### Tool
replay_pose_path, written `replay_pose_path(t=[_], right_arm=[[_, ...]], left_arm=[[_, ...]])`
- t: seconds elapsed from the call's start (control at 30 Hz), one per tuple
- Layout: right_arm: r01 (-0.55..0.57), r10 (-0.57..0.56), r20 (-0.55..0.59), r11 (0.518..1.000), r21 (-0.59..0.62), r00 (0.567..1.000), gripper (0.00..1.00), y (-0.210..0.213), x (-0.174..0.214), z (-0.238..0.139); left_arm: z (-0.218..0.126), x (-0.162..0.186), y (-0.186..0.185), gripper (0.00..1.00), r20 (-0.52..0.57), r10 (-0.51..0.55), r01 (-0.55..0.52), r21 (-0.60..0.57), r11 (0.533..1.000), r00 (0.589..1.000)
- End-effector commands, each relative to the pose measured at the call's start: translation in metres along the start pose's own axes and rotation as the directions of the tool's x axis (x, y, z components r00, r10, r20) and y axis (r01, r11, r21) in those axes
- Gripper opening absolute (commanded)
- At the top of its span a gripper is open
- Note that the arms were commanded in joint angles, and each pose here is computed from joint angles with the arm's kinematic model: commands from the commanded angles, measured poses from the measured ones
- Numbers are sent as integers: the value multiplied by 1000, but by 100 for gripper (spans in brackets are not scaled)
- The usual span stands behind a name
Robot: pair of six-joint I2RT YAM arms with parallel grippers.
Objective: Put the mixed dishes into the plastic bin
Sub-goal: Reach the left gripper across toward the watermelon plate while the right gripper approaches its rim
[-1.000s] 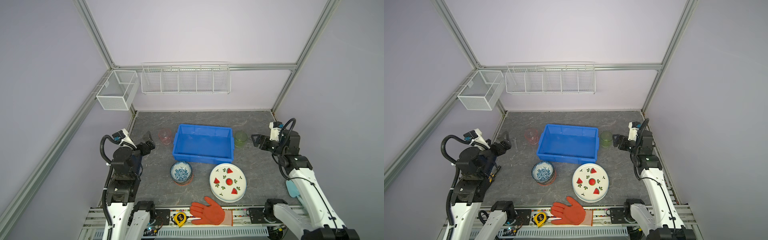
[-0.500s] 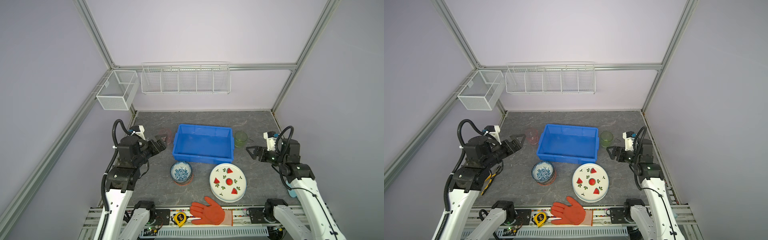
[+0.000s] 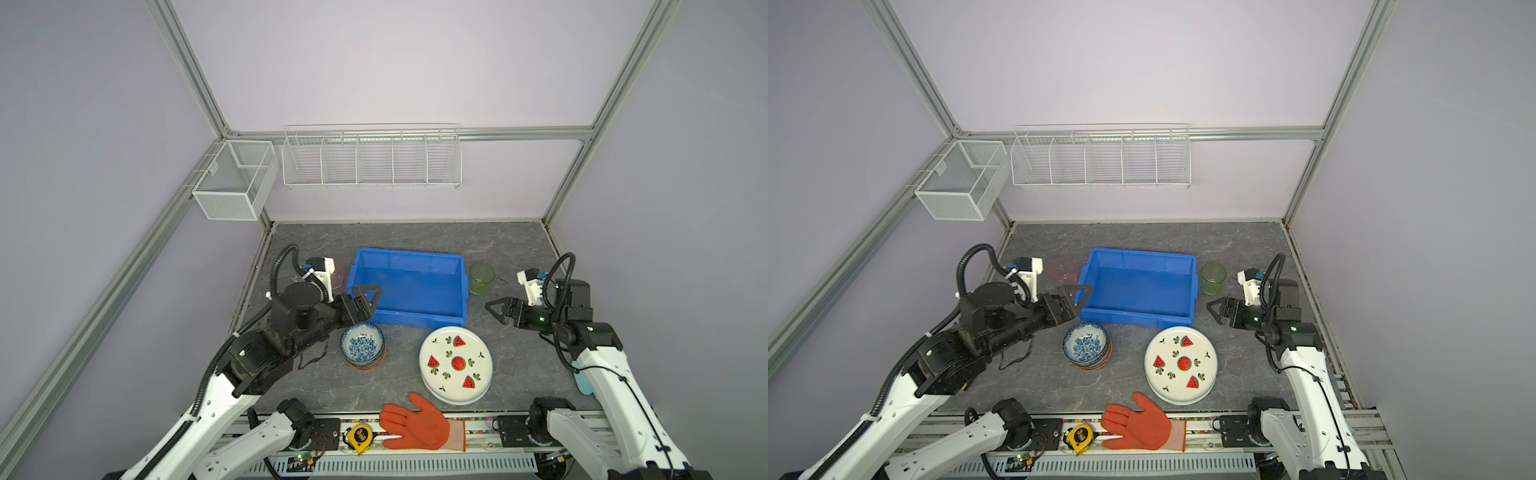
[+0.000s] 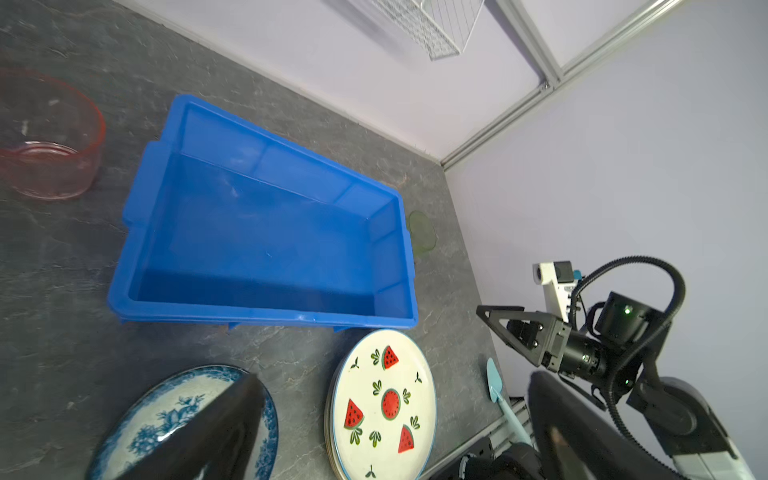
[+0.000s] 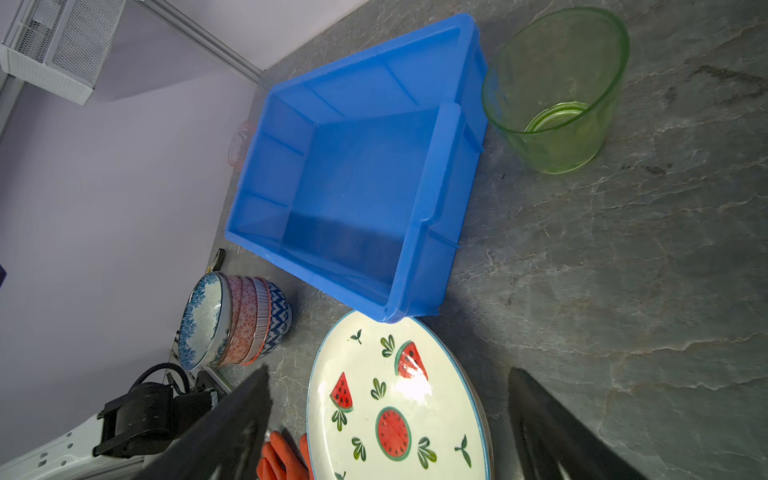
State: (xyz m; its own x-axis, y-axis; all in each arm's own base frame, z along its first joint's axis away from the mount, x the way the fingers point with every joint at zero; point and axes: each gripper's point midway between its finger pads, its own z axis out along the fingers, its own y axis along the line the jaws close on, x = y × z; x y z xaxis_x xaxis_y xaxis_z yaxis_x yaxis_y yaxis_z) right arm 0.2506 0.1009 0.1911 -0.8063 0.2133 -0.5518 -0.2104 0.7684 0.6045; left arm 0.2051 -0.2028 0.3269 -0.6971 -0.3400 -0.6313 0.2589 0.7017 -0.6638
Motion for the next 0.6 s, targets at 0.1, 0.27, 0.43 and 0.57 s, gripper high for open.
replay_pose_path(t=[0.1, 0.27, 0.43, 0.57], right_arm=[[-4, 5, -31, 1000, 30, 999, 91, -4, 10, -4], [9, -6, -43, 997, 75, 999, 91, -8, 17, -10], [-15, 21, -63, 995, 96, 998, 93, -10, 28, -14], [-68, 77, -74, 991, 118, 994, 94, -17, 34, -11]], left_arm=[[44, 18, -30, 99, -34, 40, -41, -36, 999, 999], [68, 39, -52, 99, -75, 66, -68, -22, 997, 995], [85, 59, -60, 99, -130, 78, -90, -87, 992, 988], [96, 78, -65, 99, -160, 72, -88, -97, 991, 984]])
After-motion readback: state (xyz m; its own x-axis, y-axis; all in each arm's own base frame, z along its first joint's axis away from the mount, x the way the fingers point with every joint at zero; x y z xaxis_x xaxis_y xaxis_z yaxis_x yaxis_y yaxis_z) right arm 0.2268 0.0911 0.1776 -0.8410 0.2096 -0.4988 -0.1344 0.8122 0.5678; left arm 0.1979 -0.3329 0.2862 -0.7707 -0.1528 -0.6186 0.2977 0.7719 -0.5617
